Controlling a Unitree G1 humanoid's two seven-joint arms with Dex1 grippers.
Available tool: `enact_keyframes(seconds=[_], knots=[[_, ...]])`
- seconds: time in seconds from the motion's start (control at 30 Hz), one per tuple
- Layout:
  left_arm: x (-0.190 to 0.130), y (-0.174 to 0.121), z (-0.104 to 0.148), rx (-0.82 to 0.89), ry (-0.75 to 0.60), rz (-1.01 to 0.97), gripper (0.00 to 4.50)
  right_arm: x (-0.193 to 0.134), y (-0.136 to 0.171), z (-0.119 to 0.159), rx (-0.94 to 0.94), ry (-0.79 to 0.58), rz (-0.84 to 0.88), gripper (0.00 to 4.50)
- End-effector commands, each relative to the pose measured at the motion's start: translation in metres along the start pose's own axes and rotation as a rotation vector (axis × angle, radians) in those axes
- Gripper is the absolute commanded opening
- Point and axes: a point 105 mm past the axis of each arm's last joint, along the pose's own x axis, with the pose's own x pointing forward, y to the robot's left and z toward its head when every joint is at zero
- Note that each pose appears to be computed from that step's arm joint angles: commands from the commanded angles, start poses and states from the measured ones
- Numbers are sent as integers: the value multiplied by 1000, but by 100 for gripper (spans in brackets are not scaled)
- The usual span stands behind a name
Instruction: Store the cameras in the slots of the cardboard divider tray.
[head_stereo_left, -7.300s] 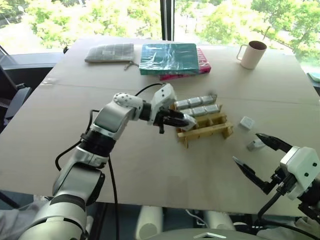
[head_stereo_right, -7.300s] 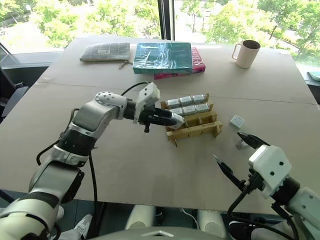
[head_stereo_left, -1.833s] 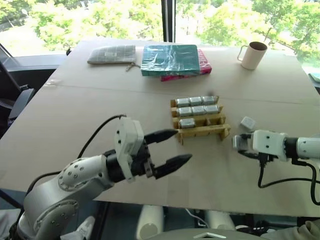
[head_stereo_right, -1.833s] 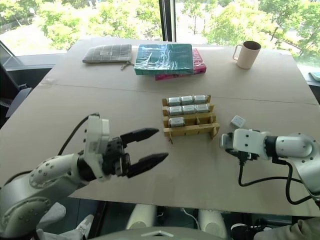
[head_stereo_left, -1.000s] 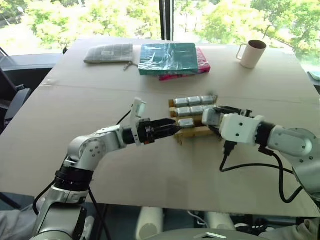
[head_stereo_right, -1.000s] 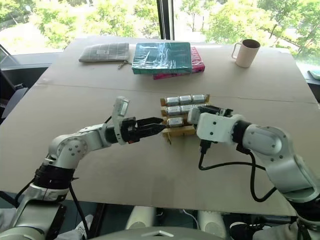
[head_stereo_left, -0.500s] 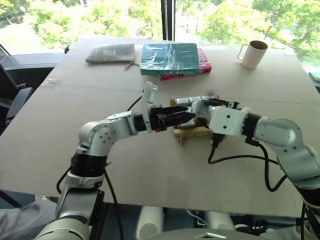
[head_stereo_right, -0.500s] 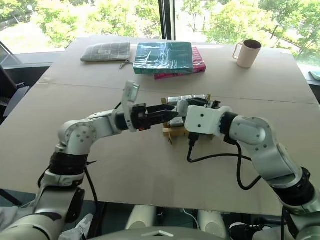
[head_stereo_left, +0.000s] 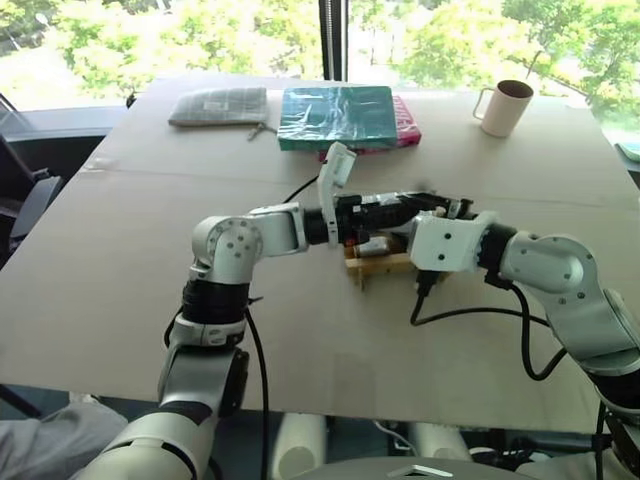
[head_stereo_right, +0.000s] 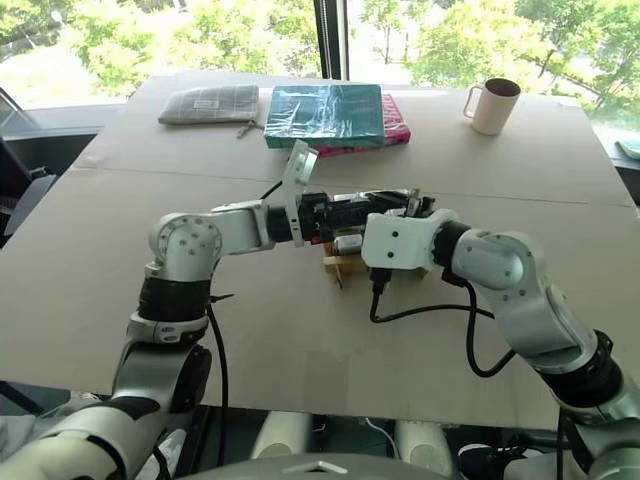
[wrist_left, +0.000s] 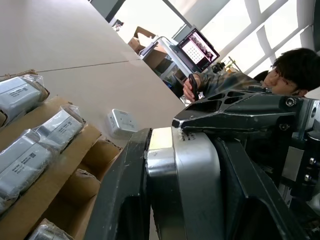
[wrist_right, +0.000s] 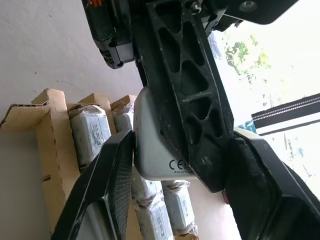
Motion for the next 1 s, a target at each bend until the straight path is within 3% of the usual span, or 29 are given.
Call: enact_keyframes(seconds=[0.03, 0.1, 0.13, 0.27, 0.3, 0.73, 0.77, 0.8, 1.0], knots=[[0, -24, 11, 67, -3, -81, 111, -7, -11, -2, -19, 18, -58, 204], [0, -26, 9, 76, 8, -79, 206, -7, -11, -2, -20, 17, -59, 204], [0, -26, 9, 76, 9, -80, 217, -6, -11, -2, -20, 16, -59, 204], [0, -27, 11, 78, 6, -64, 425, -6, -11, -3, -21, 16, -61, 204], [0, -27, 11, 75, 5, -63, 443, -6, -11, -3, -22, 19, -61, 204], [-7, -18, 7, 43, 30, -27, 443, -13, -11, -10, -29, 50, -70, 204], [-6, -18, 6, 50, 36, -27, 393, -13, -11, -10, -29, 50, -71, 204], [-6, -18, 6, 51, 40, -27, 371, -13, -12, -10, -29, 51, -73, 204], [-4, -18, 6, 44, 40, -39, 93, -13, -12, -6, -23, 38, -78, 204]])
